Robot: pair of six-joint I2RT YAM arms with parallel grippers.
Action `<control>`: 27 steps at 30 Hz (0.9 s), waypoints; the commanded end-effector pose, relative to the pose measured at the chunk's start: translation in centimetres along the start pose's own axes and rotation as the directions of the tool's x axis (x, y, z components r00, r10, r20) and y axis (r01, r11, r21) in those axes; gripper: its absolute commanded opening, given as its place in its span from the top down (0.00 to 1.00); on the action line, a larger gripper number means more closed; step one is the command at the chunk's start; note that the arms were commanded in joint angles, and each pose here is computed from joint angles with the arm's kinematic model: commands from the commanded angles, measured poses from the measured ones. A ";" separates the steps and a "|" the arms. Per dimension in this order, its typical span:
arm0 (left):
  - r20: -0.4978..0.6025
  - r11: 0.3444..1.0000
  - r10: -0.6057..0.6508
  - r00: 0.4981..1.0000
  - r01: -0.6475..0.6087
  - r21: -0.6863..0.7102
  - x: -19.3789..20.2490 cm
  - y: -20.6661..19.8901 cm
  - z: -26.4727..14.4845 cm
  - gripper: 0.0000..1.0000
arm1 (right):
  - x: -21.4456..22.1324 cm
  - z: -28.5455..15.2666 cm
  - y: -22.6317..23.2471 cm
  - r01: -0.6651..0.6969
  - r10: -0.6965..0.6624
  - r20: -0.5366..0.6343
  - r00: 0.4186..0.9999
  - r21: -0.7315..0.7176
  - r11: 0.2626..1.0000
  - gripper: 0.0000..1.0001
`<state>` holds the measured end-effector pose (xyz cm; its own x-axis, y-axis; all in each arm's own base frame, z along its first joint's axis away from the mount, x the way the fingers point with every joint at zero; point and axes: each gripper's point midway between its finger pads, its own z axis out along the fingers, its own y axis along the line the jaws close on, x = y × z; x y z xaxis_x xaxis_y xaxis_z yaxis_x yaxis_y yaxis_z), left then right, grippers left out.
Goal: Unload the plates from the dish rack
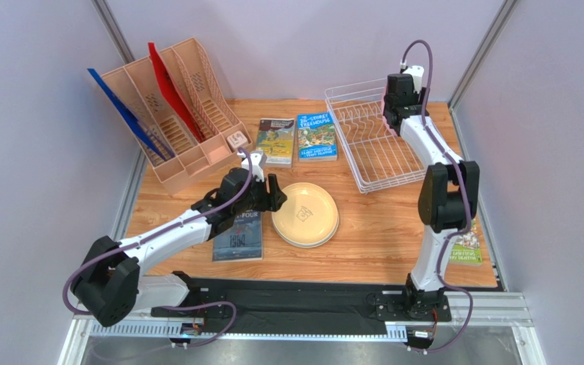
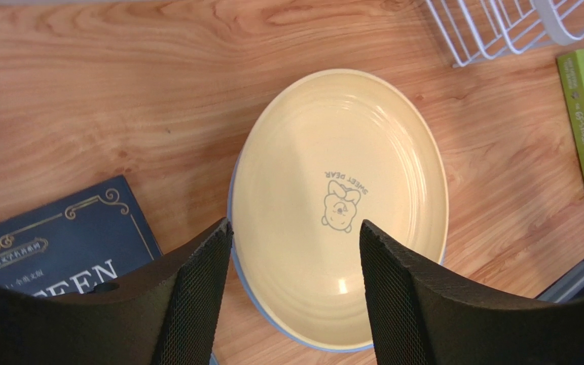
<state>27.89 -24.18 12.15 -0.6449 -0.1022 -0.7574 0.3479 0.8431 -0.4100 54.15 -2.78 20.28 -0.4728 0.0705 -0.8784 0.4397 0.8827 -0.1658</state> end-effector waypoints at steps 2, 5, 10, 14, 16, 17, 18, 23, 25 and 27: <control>0.082 0.987 0.135 0.987 -0.141 0.076 -3.2 -2.0 -0.8 0.32 | -3.2 3.9 0.3 0.083 -0.088 0.108 0.990 0.055 0.995 0.31; 0.078 0.986 0.144 0.986 -0.150 0.070 -3.3 -2.0 -0.5 0.32 | -3.1 5.3 0.4 0.111 -0.117 0.104 0.988 0.060 0.992 0.42; 0.070 0.987 0.131 0.989 -0.137 0.085 -3.2 -2.3 0.4 0.32 | -2.8 5.7 1.0 0.152 -0.154 0.098 0.983 0.026 0.988 0.69; 0.076 0.985 0.134 0.988 -0.141 0.097 -3.7 -2.8 1.1 0.32 | -3.4 4.9 1.4 0.163 -0.162 0.119 0.980 0.004 0.987 1.00; 0.092 0.983 0.144 0.985 -0.153 0.103 -4.9 -3.4 1.5 0.32 | -4.0 4.2 0.9 0.152 -0.156 0.140 0.978 0.035 0.988 1.00; 0.098 0.980 0.153 0.983 -0.164 0.110 -5.4 -3.8 1.6 0.32 | -4.4 3.7 1.0 0.167 -0.173 0.154 0.973 0.048 0.985 1.00; 0.129 0.978 0.157 0.979 -0.173 0.120 -7.0 -4.6 1.6 0.31 | -5.1 3.2 0.4 0.147 -0.164 0.178 0.970 0.102 0.984 1.00; 0.134 0.967 0.167 0.977 -0.189 0.169 -10.2 -7.2 2.7 0.28 | -7.6 -0.4 -1.7 0.070 -0.133 0.275 0.952 0.227 0.971 1.00; 0.150 0.962 0.167 0.975 -0.194 0.192 -11.6 -8.3 3.1 0.28 | -8.3 -1.4 -3.1 0.021 -0.109 0.295 0.949 0.285 0.958 1.00; 0.167 0.959 0.163 0.972 -0.196 0.205 -12.7 -9.1 3.0 0.28 | -9.0 -2.8 -4.7 -0.026 -0.089 0.319 0.944 0.339 0.940 1.00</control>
<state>34.43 -30.70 21.28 -0.4942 -0.0489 -0.8680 0.5450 0.7605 -0.3531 56.42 -4.82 19.71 -0.4999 -0.2016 -0.8423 0.4686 0.7549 -0.4588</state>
